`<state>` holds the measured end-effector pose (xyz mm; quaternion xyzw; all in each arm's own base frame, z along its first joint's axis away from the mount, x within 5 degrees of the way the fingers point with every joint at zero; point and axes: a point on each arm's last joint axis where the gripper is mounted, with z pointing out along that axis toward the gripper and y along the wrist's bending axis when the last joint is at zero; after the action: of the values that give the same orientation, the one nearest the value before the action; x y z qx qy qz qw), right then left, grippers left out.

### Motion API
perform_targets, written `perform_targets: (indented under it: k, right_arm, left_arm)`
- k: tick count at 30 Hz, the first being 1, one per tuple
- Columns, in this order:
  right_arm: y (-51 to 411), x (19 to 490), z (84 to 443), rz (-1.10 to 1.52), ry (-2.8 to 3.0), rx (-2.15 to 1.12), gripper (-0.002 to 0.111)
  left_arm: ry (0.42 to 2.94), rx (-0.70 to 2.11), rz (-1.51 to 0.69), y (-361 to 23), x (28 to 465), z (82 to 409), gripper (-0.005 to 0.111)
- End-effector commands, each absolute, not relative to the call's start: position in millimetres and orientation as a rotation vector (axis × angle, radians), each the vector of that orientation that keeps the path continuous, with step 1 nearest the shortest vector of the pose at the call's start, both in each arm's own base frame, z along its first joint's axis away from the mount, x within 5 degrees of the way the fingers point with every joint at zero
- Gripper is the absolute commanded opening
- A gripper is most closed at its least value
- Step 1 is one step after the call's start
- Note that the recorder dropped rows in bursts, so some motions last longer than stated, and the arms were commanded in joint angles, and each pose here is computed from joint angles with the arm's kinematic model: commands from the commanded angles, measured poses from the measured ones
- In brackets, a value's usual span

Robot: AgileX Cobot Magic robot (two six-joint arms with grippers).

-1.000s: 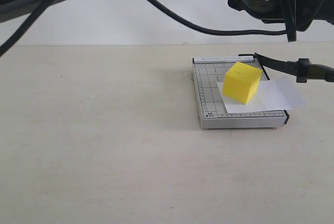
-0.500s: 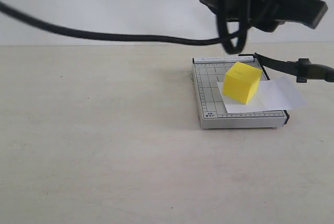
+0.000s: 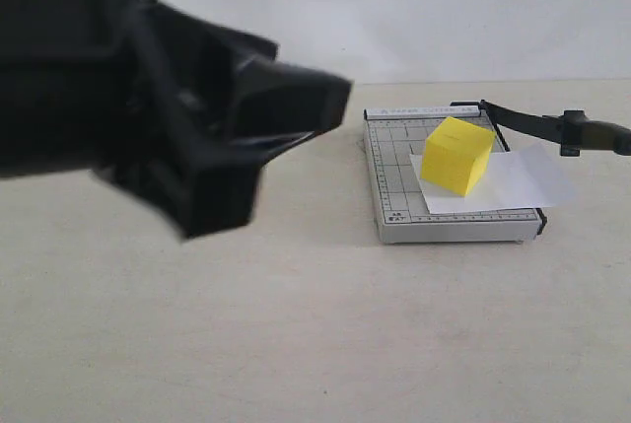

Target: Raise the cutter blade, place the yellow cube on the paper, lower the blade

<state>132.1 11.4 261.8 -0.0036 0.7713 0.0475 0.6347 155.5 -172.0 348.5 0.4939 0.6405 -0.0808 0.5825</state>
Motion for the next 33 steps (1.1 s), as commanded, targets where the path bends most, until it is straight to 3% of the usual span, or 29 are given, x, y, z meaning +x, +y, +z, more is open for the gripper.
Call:
perform_targets:
  k: [1,17,33]
  right_arm:
    - [12,132,262,0.104,1.757,-0.015,0.000]
    - [12,132,262,0.104,1.757,-0.015,0.000]
    - [12,132,262,0.104,1.757,-0.015,0.000]
  left_arm:
    - [1.448,1.103,-0.242,-138,122,332,0.056]
    - [1.326,0.896,-0.349,-63,59,309,0.056]
    - [1.352,0.903,-0.329,-51,51,281,0.056]
